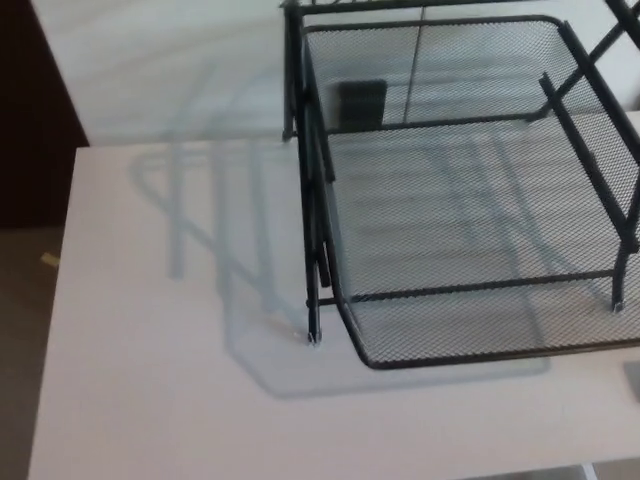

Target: The robot walks towards a desk on which a file tray is kept in the middle and a stapler is kept to its right. The robot lifts the stapler using its right hand and places it on the file tray.

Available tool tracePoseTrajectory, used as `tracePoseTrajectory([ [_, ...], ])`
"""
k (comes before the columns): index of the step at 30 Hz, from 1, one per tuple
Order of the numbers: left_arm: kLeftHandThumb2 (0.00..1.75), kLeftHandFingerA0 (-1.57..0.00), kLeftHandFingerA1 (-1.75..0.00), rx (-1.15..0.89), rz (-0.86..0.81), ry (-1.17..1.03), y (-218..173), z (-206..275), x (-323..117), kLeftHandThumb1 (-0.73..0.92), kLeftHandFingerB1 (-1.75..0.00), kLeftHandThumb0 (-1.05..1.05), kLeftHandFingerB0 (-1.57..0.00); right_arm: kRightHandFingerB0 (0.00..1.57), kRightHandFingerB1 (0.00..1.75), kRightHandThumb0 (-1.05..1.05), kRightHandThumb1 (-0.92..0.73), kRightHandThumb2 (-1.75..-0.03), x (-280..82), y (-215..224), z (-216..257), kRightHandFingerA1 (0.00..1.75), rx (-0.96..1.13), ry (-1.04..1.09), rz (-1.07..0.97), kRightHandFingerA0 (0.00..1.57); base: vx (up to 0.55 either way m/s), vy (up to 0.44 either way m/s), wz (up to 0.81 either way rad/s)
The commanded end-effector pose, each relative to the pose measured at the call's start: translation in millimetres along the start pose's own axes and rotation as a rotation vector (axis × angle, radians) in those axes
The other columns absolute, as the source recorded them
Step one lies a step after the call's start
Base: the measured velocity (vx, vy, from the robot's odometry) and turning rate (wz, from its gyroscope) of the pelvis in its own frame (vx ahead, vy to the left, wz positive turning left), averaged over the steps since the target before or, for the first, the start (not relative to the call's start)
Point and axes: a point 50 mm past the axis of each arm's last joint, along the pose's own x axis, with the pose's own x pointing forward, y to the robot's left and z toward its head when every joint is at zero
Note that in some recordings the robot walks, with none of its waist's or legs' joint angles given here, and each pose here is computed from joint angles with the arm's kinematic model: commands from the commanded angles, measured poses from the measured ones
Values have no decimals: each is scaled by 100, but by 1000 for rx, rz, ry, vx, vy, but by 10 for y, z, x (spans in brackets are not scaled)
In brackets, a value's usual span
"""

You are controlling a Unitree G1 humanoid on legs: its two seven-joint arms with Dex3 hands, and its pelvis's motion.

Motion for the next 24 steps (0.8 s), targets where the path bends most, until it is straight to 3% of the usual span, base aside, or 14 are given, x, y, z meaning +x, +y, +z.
tracePoseTrajectory([
  [1,65,-23,-44,-2,5,-13,29,31,-2,89,-38,-53,-25,6,34,-56,-75,-64,9,-56,10,27,34,50,35,0,-82,-43,1],
  [5,66,-25,-46,14,6,-6,20,17,-1,86,-40,-54,-26,7,37,-57,-73,-63,-2,-63,11,30,40,38,31,0,-70,-121,5],
  [6,66,-25,-46,18,5,-4,20,17,-1,90,-42,-53,-29,6,36,-52,-74,-62,0,-58,12,19,99,36,38,0,-85,-183,7],
  [11,66,-22,-45,-22,2,-12,11,9,-2,90,-42,-51,-28,9,35,-58,-74,-62,9,-83,54,22,-17,57,22,0,-30,-205,-9],
  [12,65,-24,-47,-26,11,-9,-2,-8,5,88,-40,-51,-26,9,41,-58,-65,-79,5,-81,55,23,-10,46,20,0,0,0,0],
  [13,66,-25,-49,-20,17,-5,-6,-14,8,86,-42,-53,-28,7,43,-59,-63,-82,8,-84,53,31,-3,48,22,0,0,0,0],
  [14,65,-24,-47,-19,11,-6,-3,-9,7,89,-40,-51,-25,8,42,-55,-62,-79,11,-74,45,24,71,52,24,0,-78,65,-8],
  [15,66,-23,-45,-18,8,-7,-1,-7,7,91,-39,-51,-25,11,36,-58,-72,-62,13,-73,43,31,53,57,18,0,-94,97,-8],
  [16,66,-23,-45,-17,8,-7,0,-7,7,91,-39,-51,-25,11,36,-58,-72,-62,14,-77,45,31,-20,62,8,0,-103,135,-3],
  [17,65,-23,-45,6,12,-5,7,11,7,90,-39,-51,-26,9,38,-56,-70,-62,14,-74,48,32,54,62,19,0,-101,174,-2],
  [21,66,-25,-50,-73,12,0,7,7,7,88,-39,-51,-24,7,35,-53,-74,-63,3,-72,48,29,26,44,24,0,-56,265,-7],
  [22,66,-27,-52,-75,12,-6,3,1,6,88,-40,-51,-25,7,40,-59,-64,-81,6,-78,55,27,14,54,32,0,-11,355,15],
  [24,66,-27,-49,-17,13,-14,4,-3,4,89,-41,-52,-28,6,41,-58,-64,-83,4,-76,58,34,17,53,30,0,-66,247,8],
])
